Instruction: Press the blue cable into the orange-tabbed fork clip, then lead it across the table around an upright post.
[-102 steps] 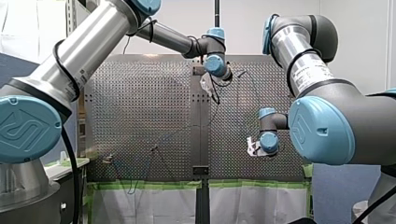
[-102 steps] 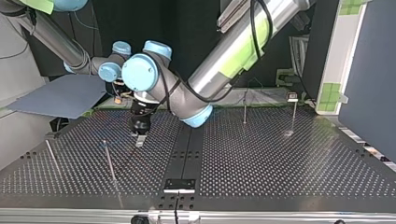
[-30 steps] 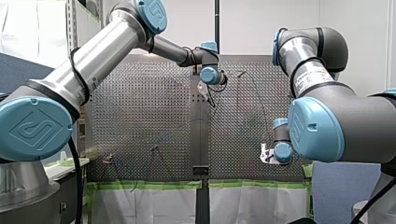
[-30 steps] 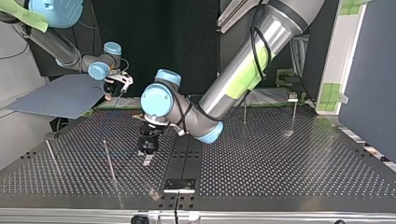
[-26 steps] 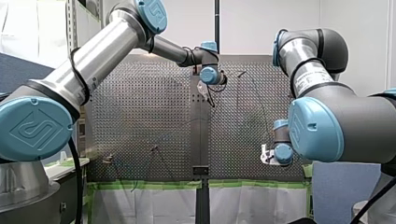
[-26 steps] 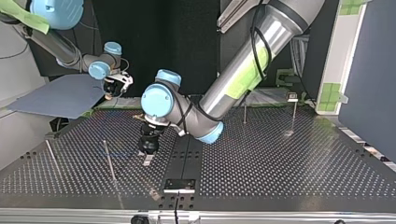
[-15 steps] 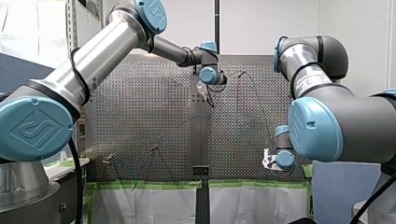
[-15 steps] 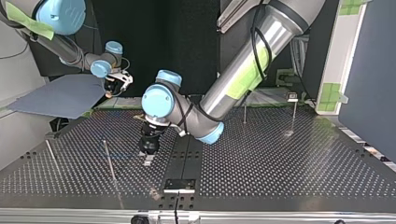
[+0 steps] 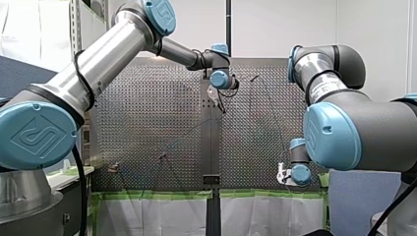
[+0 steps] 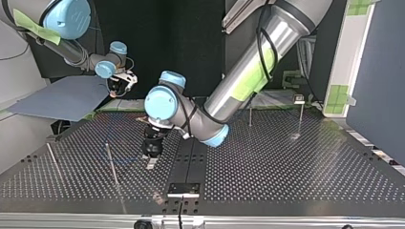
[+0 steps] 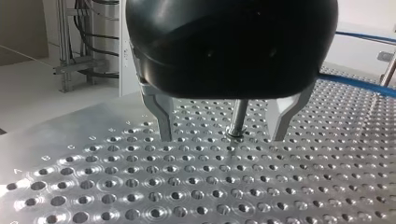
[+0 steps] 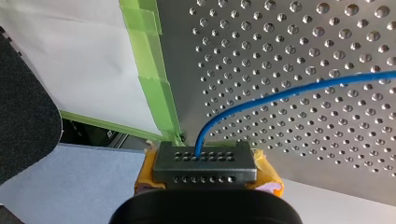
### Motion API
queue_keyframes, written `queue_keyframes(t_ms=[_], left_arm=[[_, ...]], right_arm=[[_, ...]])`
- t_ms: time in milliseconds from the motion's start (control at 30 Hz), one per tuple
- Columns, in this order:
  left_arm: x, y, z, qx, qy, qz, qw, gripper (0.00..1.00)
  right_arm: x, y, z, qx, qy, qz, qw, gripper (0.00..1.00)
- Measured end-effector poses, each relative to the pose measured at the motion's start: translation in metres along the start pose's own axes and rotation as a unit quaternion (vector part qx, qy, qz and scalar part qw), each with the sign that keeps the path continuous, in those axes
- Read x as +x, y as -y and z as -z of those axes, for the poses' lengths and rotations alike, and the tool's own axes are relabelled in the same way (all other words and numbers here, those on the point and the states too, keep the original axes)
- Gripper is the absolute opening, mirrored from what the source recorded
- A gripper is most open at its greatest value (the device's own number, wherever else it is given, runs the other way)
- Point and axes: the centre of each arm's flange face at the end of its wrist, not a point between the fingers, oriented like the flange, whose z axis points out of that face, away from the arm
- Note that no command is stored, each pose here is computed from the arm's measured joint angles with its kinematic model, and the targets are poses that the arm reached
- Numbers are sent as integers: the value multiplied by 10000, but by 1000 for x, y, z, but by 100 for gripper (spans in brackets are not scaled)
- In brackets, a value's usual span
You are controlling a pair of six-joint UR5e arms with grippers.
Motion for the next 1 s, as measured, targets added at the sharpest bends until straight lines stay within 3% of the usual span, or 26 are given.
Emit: queue_keyframes(t_ms=[233,533,833,1000], left_arm=[[8,7,7,134,-314,-69,9994,98],[12,22,17,436,-690,31,9967,98],[-2,42,29,800,-929,87,9924,98],[3,52,38,975,-1193,81,9880,98]], right_arm=[[-1,0,0,0,4,0,10000,0],[0,0,-1,1,-7,-1,10000,0],[1,1,-1,7,-15,0,10000,0],[1,1,-1,7,-11,1,10000,0]])
